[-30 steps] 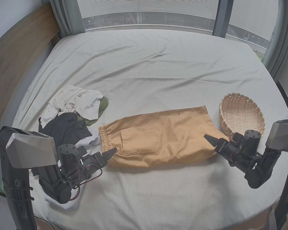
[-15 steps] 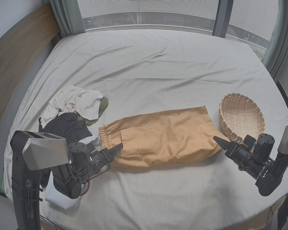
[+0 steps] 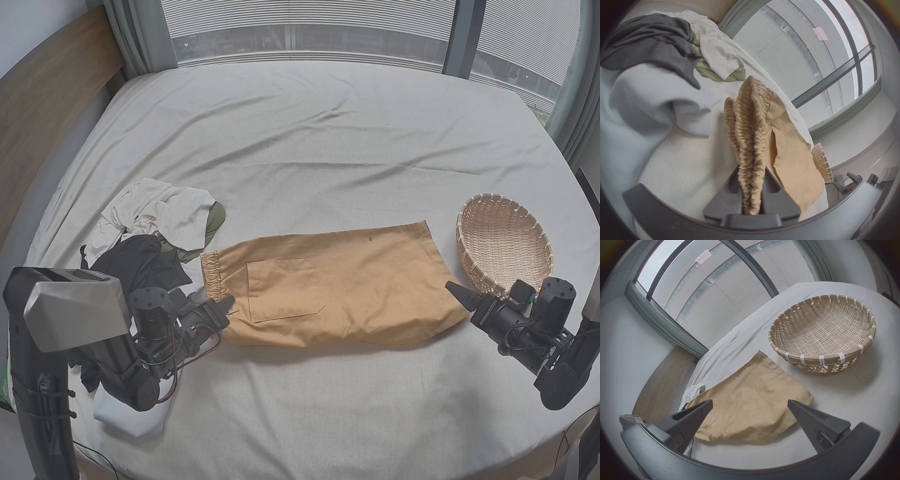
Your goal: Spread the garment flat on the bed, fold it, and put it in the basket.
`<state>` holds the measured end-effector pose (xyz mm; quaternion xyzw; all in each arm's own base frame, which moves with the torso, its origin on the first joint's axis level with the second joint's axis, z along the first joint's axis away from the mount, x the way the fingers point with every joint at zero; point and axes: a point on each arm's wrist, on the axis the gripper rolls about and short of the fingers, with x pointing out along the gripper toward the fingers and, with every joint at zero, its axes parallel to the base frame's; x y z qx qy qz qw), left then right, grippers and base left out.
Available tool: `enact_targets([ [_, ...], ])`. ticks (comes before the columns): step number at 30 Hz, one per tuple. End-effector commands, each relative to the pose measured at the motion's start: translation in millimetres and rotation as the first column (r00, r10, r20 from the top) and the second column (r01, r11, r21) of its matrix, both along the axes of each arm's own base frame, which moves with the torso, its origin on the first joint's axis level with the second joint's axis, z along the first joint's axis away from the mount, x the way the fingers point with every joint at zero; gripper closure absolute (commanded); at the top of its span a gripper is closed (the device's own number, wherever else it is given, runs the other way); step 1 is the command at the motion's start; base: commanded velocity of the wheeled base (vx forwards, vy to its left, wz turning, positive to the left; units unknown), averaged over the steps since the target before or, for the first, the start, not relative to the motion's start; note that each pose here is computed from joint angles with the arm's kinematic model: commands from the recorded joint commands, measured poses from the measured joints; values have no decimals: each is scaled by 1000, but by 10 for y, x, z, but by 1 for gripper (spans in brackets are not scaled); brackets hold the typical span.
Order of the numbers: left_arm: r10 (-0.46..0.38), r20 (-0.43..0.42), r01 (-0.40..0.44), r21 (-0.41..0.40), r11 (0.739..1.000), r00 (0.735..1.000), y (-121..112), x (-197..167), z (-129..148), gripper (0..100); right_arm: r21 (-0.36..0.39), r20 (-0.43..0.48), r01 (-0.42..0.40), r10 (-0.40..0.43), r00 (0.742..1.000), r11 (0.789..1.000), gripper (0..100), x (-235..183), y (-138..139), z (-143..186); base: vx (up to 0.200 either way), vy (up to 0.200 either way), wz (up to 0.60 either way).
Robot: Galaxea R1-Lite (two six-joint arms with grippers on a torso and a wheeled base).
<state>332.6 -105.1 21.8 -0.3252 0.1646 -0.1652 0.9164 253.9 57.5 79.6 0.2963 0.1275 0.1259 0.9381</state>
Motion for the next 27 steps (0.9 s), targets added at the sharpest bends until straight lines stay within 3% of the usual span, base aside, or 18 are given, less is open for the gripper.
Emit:
enact_targets([
  [1, 39, 18, -38, -4, 999, 999, 224, -251, 341, 100, 0, 3, -5, 5, 1000, 1000, 0, 14, 15, 0, 0, 0, 0],
  [6, 117, 0, -117, 4, 993, 993, 526, -358, 362, 100, -1, -9, -5, 5, 1000, 1000, 0, 38, 13, -36, 0, 0, 0],
  [9, 118, 5, -118, -8, 993, 993, 660, -433, 411, 100, 0, -3, -5, 5, 1000, 1000, 0, 54, 20, -29, 0, 0, 0],
  [16, 93, 24, -93, -18, 996, 995, 650, -495, 493, 100, 2, -3, -12, 12, 1000, 1000, 0, 50, 36, -29, 0, 0, 0],
  [21, -33, 92, 37, -38, 999, 995, 291, -476, 585, 100, 4, -15, -16, 16, 1000, 1000, 0, 38, 46, -50, 0, 0, 0],
  [27, -172, 187, 186, -61, 981, 967, -182, -440, 754, 100, 4, -20, -19, 19, 1000, 1000, 0, 31, 53, -59, 0, 0, 0],
])
